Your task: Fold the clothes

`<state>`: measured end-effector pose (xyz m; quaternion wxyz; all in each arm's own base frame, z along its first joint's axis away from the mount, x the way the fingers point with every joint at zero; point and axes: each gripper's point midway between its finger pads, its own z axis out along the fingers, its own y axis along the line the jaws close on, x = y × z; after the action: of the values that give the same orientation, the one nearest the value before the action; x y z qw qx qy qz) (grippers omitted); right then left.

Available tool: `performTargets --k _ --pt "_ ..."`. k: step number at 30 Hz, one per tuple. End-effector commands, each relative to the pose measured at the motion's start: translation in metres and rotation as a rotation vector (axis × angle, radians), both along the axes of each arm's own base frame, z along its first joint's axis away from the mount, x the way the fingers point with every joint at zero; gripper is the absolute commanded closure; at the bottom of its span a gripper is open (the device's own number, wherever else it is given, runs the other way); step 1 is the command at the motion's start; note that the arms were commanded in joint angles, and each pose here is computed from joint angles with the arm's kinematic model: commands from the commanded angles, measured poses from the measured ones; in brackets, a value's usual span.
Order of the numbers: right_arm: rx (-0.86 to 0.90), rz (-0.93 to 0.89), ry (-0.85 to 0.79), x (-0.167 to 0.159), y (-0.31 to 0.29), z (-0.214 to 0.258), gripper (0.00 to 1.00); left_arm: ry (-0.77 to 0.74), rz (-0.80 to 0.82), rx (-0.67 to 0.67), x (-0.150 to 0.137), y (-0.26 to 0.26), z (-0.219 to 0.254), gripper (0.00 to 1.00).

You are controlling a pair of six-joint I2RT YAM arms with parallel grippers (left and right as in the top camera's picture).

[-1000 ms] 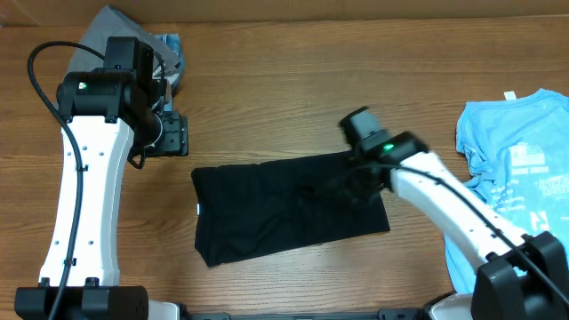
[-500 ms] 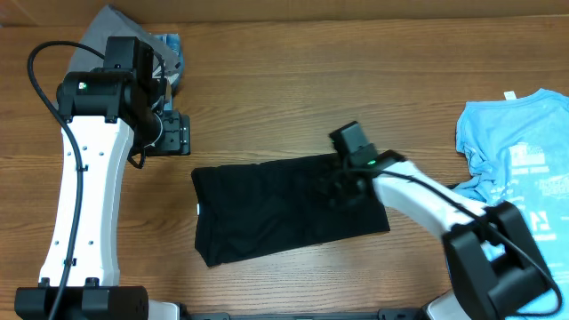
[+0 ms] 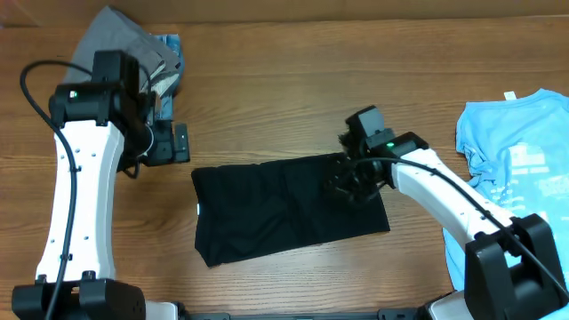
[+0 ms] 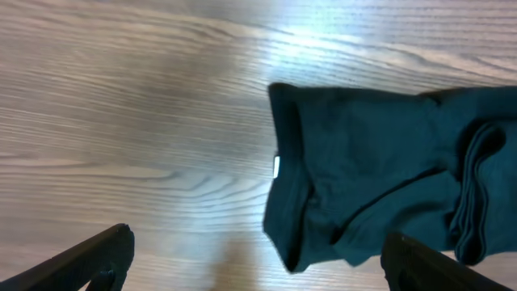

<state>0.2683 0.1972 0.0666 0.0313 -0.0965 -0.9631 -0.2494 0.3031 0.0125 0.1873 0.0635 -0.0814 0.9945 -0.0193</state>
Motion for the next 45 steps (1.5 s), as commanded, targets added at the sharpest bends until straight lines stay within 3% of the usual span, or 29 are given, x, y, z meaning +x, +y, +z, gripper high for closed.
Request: performTargets --k 1,9,16,23,37,45 --pt "-0.083 0.052 -0.042 -0.001 -0.018 0.005 0.81 0.038 -0.018 -0.132 -0.008 -0.018 -0.035 0.0" --pt "-0.206 0.065 -0.011 -0.012 -0.04 -0.004 0.76 0.091 -0.02 -0.228 -0.032 -0.035 -0.126 0.0" --pt "-0.203 0.064 -0.019 -0.01 -0.04 -0.006 0.76 0.128 -0.025 -0.167 -0.047 -0.026 -0.172 0.0" --pt "-0.201 0.065 -0.023 -0.01 -0.039 -0.007 0.76 0.149 -0.189 -0.371 -0.052 -0.063 -0.191 0.0" --pt "-0.226 0.061 -0.032 -0.008 -0.043 -0.009 0.76 0.373 -0.266 -0.389 -0.094 -0.077 -0.24 0.12" --pt "-0.226 0.061 -0.031 -0.008 -0.043 -0.009 0.76 0.422 -0.344 -0.389 -0.108 -0.092 -0.238 0.15"
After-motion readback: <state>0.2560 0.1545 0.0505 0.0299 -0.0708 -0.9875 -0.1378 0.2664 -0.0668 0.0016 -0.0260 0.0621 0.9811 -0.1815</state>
